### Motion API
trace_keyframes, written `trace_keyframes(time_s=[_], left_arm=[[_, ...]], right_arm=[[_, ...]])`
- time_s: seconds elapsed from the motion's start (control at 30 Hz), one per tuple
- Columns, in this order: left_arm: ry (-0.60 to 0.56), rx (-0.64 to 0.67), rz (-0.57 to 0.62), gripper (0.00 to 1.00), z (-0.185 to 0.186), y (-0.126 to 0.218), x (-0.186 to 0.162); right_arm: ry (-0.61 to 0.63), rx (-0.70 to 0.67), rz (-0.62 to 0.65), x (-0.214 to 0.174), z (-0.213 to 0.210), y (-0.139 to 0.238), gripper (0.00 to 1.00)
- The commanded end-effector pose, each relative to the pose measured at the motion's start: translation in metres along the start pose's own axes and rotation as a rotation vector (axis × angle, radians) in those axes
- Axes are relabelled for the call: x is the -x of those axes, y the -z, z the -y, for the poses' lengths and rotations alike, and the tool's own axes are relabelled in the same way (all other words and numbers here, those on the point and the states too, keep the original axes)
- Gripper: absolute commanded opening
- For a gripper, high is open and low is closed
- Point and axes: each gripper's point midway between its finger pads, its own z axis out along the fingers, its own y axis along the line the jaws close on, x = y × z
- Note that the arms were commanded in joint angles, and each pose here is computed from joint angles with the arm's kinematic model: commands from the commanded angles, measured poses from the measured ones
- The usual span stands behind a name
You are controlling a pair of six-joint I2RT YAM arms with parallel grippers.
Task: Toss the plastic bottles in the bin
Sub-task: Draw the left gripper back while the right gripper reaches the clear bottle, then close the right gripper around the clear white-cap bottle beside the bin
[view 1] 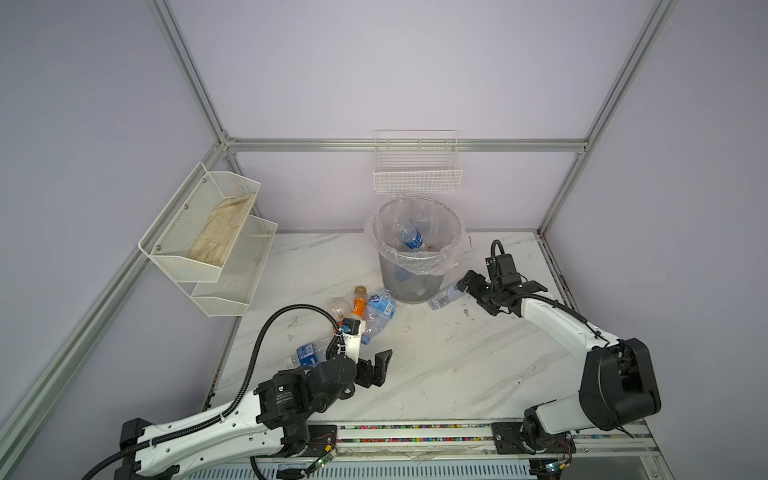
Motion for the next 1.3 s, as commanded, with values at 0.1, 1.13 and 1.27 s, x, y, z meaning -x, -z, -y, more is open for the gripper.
trace_keyframes(time_s=[0.1, 1.13, 1.27], left_arm=[[-0.021, 0.054, -0.044, 0.98, 0.004, -0.012, -0.036], [-0.046, 0.043, -0.060, 0.98, 0.026, -0.009, -0.071], [-0.044, 0.041, -0.057, 0.98, 0.025, -0.009, -0.071]], right_arm=[[-0.190, -0.009, 0.008, 0.011, -0.005, -0.026, 0.97], [-0.342, -0.191, -0.108, -0.009, 0.027, -0.105, 0.44], [-0.342, -0.180, -0.122, -0.015, 0.029, -0.101, 0.41]])
